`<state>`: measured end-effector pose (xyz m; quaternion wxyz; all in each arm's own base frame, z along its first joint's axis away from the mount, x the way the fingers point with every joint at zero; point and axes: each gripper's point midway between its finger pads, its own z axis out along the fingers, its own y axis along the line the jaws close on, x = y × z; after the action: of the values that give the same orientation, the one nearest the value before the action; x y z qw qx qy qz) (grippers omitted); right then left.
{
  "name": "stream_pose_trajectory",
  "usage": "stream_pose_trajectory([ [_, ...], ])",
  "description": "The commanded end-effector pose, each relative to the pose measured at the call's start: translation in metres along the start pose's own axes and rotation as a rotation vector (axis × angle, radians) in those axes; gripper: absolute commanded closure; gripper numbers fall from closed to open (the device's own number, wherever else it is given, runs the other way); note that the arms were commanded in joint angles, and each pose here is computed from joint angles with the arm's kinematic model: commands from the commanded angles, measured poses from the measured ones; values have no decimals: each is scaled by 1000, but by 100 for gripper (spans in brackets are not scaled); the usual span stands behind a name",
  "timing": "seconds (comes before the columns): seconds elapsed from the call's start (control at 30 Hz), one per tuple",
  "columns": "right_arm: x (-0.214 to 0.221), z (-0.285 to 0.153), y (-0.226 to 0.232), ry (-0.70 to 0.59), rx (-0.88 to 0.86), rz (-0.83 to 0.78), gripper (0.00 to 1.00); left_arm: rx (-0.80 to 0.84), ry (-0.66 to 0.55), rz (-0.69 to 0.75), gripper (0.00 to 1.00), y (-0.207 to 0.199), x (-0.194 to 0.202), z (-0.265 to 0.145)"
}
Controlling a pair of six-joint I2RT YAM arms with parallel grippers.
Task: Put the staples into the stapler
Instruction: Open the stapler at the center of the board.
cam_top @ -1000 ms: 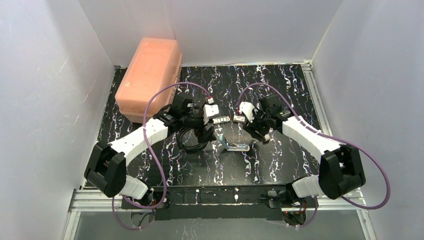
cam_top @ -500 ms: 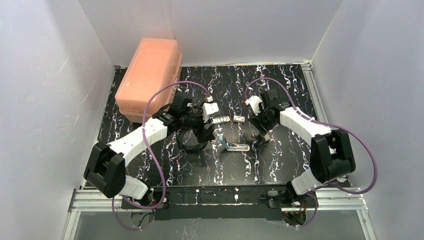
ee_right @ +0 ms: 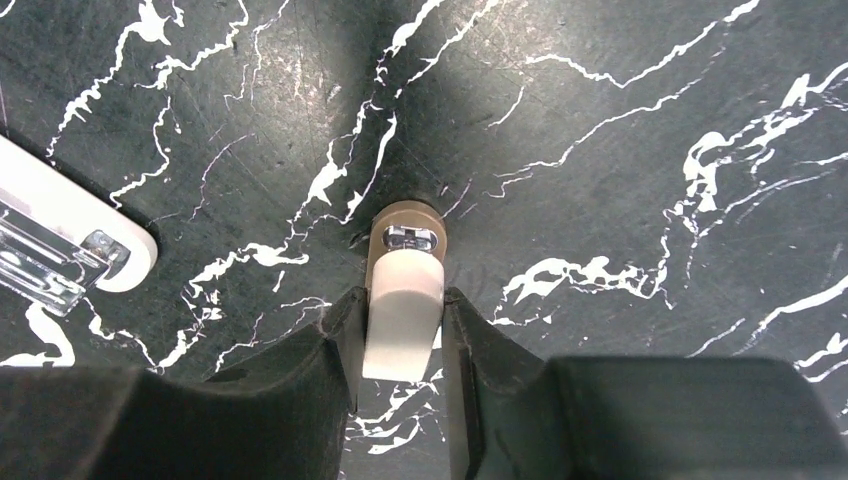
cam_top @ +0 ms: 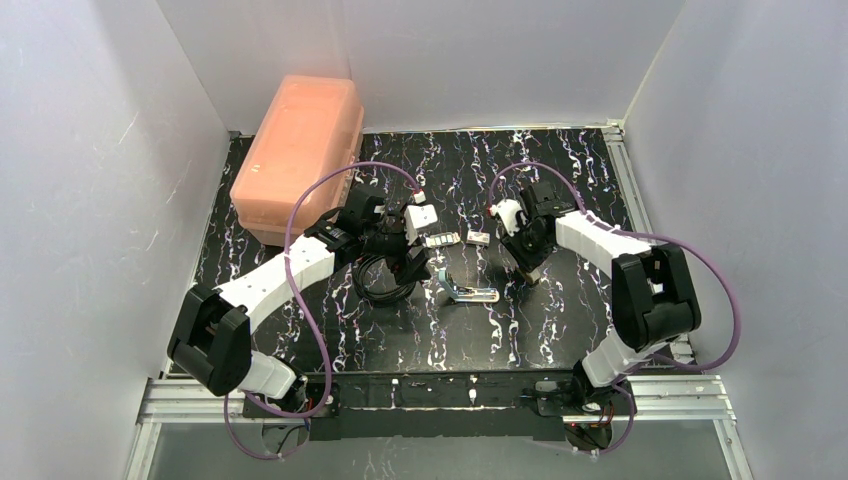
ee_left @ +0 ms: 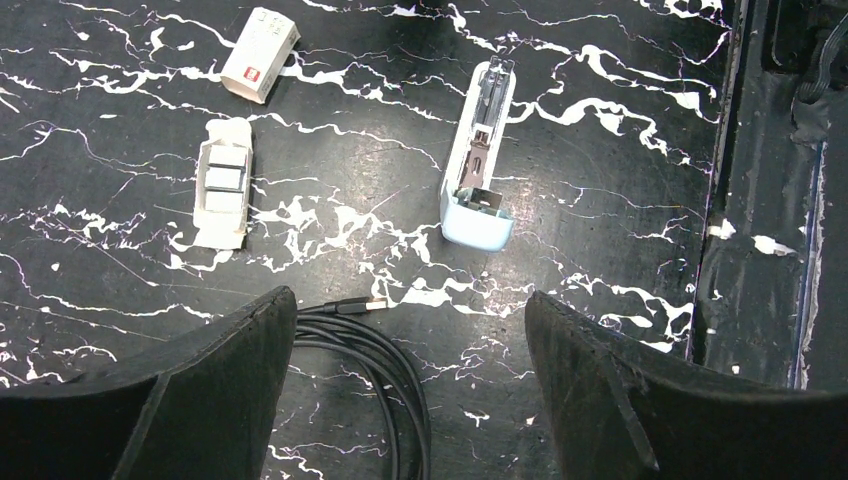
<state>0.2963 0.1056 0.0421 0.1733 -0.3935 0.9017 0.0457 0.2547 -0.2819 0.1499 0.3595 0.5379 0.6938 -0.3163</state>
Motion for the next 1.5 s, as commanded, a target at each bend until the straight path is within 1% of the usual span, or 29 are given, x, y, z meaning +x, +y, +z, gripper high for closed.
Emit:
stream_pose_trajectory([
  [0.0,-12,1,-4,-23,-18,18,63,-26,-30,20,18,6,-18,-8],
  [0.13,-20,-4,-3,-62,-37,4,80,-22,-29,31,18,7,-23,-11],
  [0.23,-41,-24,3,-161,-74,-66,91,15,-50,59,18,2,-33,-13],
  [0.33,-67,-53,16,-294,-141,-167,96,78,-88,87,18,-7,-48,-15],
  [0.5,-98,-108,52,-496,-301,-341,99,166,-118,88,21,-15,-68,-15],
  [0.63,-117,-145,76,-630,-395,-422,99,194,-138,94,21,-15,-82,-12],
  [0.73,-127,-167,92,-701,-462,-455,99,225,-150,98,21,-21,-90,-9],
  [0.87,-134,-183,117,-751,-548,-478,99,273,-151,92,17,-32,-92,-1],
  [1.07,-135,-186,144,-754,-587,-524,99,317,-156,87,18,-43,-91,8],
  [1.13,-135,-184,148,-751,-599,-528,99,337,-154,84,20,-48,-89,10],
  [1.27,-135,-182,154,-743,-614,-535,99,353,-149,79,29,-51,-85,14],
  [1.33,-135,-183,155,-744,-619,-539,99,357,-146,70,37,-51,-84,17],
  [1.43,-136,-183,156,-746,-620,-540,99,361,-143,63,51,-50,-83,19],
  [1.47,-136,-183,156,-747,-620,-540,99,361,-143,62,58,-50,-83,20],
])
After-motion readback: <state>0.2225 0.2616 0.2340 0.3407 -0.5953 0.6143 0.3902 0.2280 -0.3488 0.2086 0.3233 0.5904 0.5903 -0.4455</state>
